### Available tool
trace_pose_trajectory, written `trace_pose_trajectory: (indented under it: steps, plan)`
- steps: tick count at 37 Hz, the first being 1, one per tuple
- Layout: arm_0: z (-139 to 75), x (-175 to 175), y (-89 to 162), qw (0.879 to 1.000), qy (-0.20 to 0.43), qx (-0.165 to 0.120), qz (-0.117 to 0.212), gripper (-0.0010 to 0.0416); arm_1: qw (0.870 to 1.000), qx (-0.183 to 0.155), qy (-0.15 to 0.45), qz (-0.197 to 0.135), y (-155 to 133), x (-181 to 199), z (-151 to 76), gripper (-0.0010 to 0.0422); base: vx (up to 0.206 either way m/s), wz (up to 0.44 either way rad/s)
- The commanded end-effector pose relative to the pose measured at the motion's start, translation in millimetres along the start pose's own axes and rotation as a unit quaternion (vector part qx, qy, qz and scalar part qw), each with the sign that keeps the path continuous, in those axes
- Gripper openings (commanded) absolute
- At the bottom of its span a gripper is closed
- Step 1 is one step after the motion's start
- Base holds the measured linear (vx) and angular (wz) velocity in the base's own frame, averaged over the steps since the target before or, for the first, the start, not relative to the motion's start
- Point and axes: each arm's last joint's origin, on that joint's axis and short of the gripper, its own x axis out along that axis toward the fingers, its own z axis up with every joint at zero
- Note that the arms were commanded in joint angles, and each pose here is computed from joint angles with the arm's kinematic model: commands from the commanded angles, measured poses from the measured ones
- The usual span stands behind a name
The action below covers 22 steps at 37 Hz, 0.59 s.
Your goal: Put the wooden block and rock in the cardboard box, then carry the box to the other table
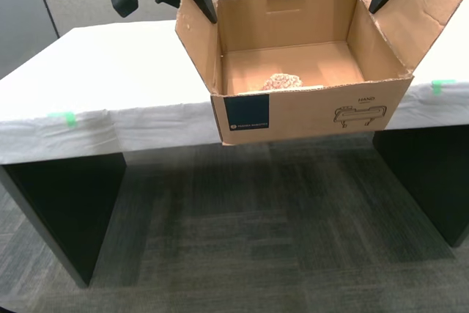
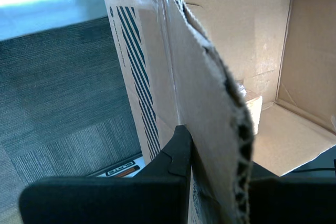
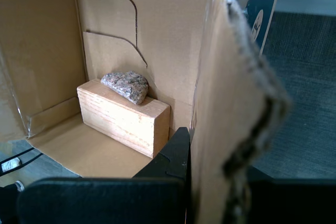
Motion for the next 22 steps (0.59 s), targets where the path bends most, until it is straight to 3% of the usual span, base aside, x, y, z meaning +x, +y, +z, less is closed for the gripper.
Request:
trace_pose_trajectory:
  steps: [1, 22]
  plan:
    - [0.6, 0.1, 2.0, 1.000, -0.001, -0.003, 0.019, -0.0001, 1.000, 0.003, 0.000, -0.022, -3.8, -0.7, 0.8, -0.0001, 0.155, -0.005]
    - [0.7, 0.4, 2.8, 1.000, -0.002, 0.000, 0.020, -0.0001, 1.000, -0.011, 0.004, -0.025, -8.5, 1.0, -1.7, -0.0001, 0.152, -0.001]
